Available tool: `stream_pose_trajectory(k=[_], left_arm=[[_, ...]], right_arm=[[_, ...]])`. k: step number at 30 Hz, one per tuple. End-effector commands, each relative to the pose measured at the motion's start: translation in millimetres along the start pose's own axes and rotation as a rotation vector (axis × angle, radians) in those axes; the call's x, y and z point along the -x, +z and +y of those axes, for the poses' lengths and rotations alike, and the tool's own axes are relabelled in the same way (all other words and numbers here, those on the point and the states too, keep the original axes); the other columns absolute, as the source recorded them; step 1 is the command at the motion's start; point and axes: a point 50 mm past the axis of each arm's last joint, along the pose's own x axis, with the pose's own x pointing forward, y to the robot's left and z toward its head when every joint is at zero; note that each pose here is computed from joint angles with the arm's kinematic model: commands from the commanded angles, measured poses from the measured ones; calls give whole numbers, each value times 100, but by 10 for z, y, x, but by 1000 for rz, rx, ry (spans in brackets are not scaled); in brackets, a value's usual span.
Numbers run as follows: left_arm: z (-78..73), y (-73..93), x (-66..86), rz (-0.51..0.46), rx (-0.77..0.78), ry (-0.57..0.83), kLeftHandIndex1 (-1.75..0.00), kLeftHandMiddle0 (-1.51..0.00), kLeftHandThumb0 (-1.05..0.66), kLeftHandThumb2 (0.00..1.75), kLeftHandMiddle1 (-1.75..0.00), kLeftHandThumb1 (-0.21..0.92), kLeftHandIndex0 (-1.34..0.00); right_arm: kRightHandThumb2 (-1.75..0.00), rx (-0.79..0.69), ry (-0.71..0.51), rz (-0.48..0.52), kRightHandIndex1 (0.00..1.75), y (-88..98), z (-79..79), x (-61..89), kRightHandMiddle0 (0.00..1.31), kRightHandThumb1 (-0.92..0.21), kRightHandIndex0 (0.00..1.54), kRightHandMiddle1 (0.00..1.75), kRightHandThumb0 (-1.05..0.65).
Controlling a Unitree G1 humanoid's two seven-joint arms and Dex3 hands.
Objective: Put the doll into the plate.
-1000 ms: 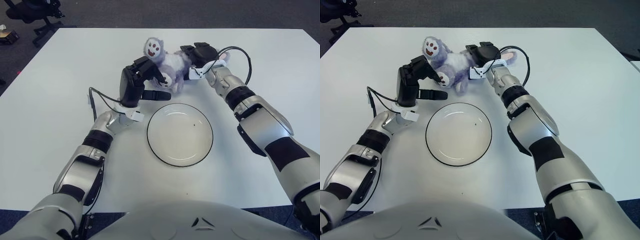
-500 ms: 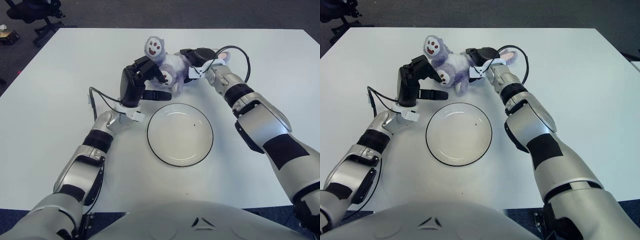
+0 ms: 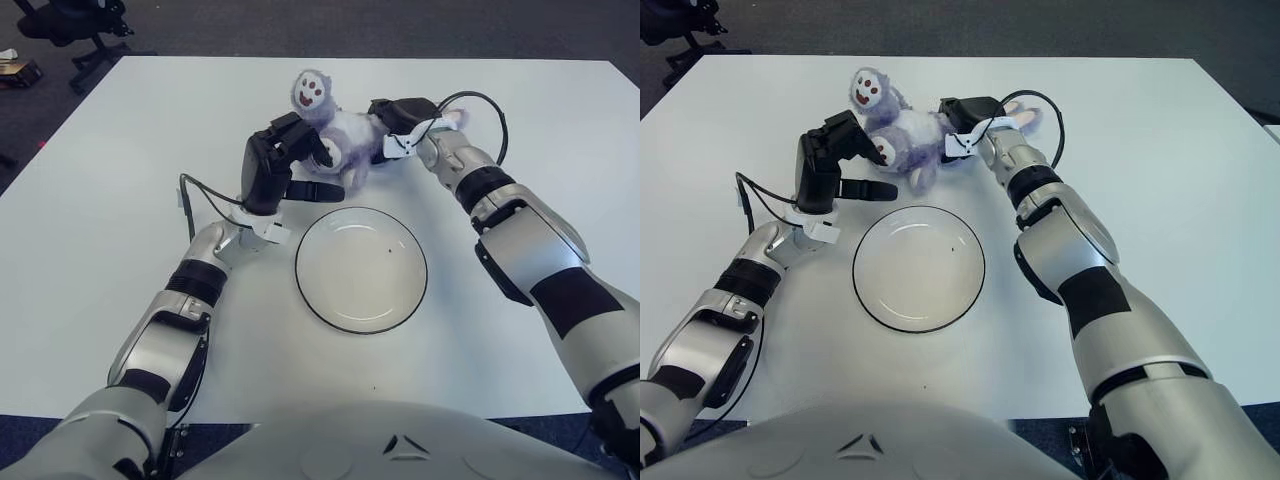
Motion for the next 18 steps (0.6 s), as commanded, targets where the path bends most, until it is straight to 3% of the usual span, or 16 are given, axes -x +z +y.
stream_pose_trajectory(k=[1,10,18], left_arm=[[16,1,-9,-3,2,-11,-175,-96,-12,44,-175,77,-72],[15,3,-6,4,16,-16,-175,-95,-12,43,-175,77,-71],[20,3,-10,9,25,-19,-175,-95,-12,42,-175,77,-71]], right_arm=[[-128,12,124,31,173,-142,352,139,41,-35,54,174,0],[-129,0,109,25,173,-162,372,163,41,-34,56,175,0],[-129,-72,7,-3,172,-188,318,198,41,-34,57,175,0]])
